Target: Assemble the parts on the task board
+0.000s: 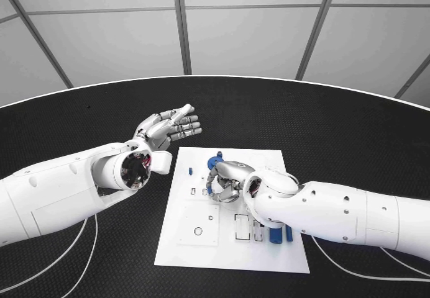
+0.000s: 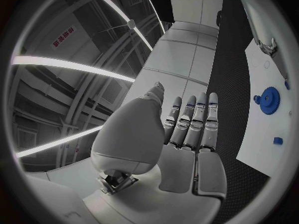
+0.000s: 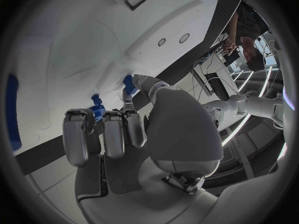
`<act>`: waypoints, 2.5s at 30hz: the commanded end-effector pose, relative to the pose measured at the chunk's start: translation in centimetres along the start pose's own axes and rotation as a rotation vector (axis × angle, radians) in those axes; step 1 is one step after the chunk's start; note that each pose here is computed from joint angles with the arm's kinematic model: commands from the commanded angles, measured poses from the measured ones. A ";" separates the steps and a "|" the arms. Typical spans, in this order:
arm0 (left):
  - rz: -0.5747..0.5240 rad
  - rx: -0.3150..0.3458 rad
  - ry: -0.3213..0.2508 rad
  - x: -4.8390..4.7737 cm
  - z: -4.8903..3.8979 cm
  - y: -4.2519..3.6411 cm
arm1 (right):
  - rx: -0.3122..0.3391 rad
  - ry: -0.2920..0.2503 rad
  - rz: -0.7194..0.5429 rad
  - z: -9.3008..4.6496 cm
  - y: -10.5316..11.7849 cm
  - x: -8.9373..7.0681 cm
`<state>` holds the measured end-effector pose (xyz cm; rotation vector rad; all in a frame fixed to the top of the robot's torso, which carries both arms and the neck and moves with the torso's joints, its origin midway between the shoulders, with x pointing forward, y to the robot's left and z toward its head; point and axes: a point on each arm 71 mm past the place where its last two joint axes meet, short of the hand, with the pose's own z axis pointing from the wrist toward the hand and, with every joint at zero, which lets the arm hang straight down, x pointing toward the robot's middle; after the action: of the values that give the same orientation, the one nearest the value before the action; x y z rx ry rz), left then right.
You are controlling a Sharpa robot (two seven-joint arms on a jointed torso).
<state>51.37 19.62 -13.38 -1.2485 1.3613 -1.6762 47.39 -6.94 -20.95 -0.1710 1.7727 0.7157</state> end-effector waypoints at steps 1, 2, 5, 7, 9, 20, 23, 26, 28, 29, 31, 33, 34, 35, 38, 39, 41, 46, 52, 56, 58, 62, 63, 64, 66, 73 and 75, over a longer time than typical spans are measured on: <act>0.000 0.000 0.000 -0.02 -0.01 0.00 | 0.003 0.002 -0.001 0.0 0.0 0.0; 0.000 0.000 -0.001 -0.02 -0.01 0.00 | 0.003 0.002 -0.001 0.0 0.0 0.0; 0.000 0.000 -0.001 -0.02 -0.03 -0.01 | 0.005 0.003 -0.001 0.0 0.0 0.0; 0.000 0.000 -0.001 -0.03 -0.03 -0.01 | 0.005 0.003 -0.001 0.0 0.0 0.0; 0.000 -0.001 -0.001 -0.03 -0.04 -0.01 | 0.005 0.003 -0.001 0.1 0.1 0.1; 0.000 -0.001 -0.001 -0.03 -0.05 -0.01 | 0.010 0.010 -0.003 0.1 0.0 0.1; 0.000 -0.001 -0.001 -0.02 -0.05 -0.01 | 0.012 0.011 -0.004 0.1 0.0 0.1; 0.000 -0.002 0.000 -0.02 -0.06 -0.01 | 0.012 0.010 -0.004 0.1 0.0 0.1; 0.000 -0.002 0.000 -0.02 -0.07 -0.01 | 0.011 0.009 -0.003 0.1 0.0 0.1; 0.000 -0.002 0.000 -0.03 -0.08 -0.01 | 0.011 0.009 -0.003 0.1 0.0 0.1; 0.000 -0.002 0.000 -0.04 -0.09 -0.01 | 0.010 0.008 -0.003 0.2 0.0 0.1; 0.000 -0.003 0.000 -0.05 -0.09 -0.01 | 0.010 0.007 -0.003 0.2 0.0 0.1; 0.000 -0.003 0.000 -0.05 -0.09 -0.01 | 0.010 0.006 -0.003 0.2 0.0 0.1; 0.000 -0.003 -0.001 -0.06 -0.10 -0.01 | 0.011 0.006 -0.003 0.2 0.0 0.1; 0.000 -0.004 0.000 -0.06 -0.10 -0.01 | 0.011 0.003 -0.002 0.2 -0.1 0.0; 0.000 -0.004 -0.001 -0.06 -0.10 -0.01 | 0.010 0.001 -0.002 0.2 -0.1 0.0; 0.000 -0.004 -0.001 -0.07 -0.10 -0.01 | 0.009 -0.001 -0.001 0.2 -0.1 0.0; 0.000 -0.005 -0.001 -0.10 -0.11 -0.01 | 0.006 -0.002 -0.001 0.2 0.0 0.0; 0.000 -0.006 -0.001 -0.08 -0.09 0.00 | 0.007 -0.001 -0.001 0.2 0.0 0.0; 0.000 -0.007 0.000 -0.05 -0.07 0.02 | 0.008 0.002 -0.003 0.3 0.0 0.1; 0.000 -0.007 0.000 -0.04 -0.07 0.02 | 0.008 0.004 -0.003 0.3 -0.1 0.1; 0.000 -0.007 0.000 -0.03 -0.06 0.03 | 0.008 0.007 -0.005 0.2 -0.1 0.1; 0.000 -0.008 0.000 -0.04 -0.06 0.03 | 0.008 0.008 -0.005 0.2 -0.1 0.1; 0.000 -0.007 0.000 -0.05 -0.06 0.02 | 0.007 0.008 -0.005 0.2 -0.1 0.1; 0.000 -0.007 -0.001 -0.07 -0.06 0.02 | 0.007 0.008 -0.005 0.2 -0.1 0.1; 0.007 -0.010 -0.005 -0.16 -0.05 0.03 | 0.001 -0.017 0.005 0.0 0.0 -0.1; 0.021 -0.013 -0.007 -0.25 -0.03 0.04 | -0.004 -0.037 0.013 -0.2 0.0 -0.3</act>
<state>51.41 19.82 -13.48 -1.2455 1.3753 -1.6542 47.35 -7.02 -20.73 -0.1543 1.7475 0.7242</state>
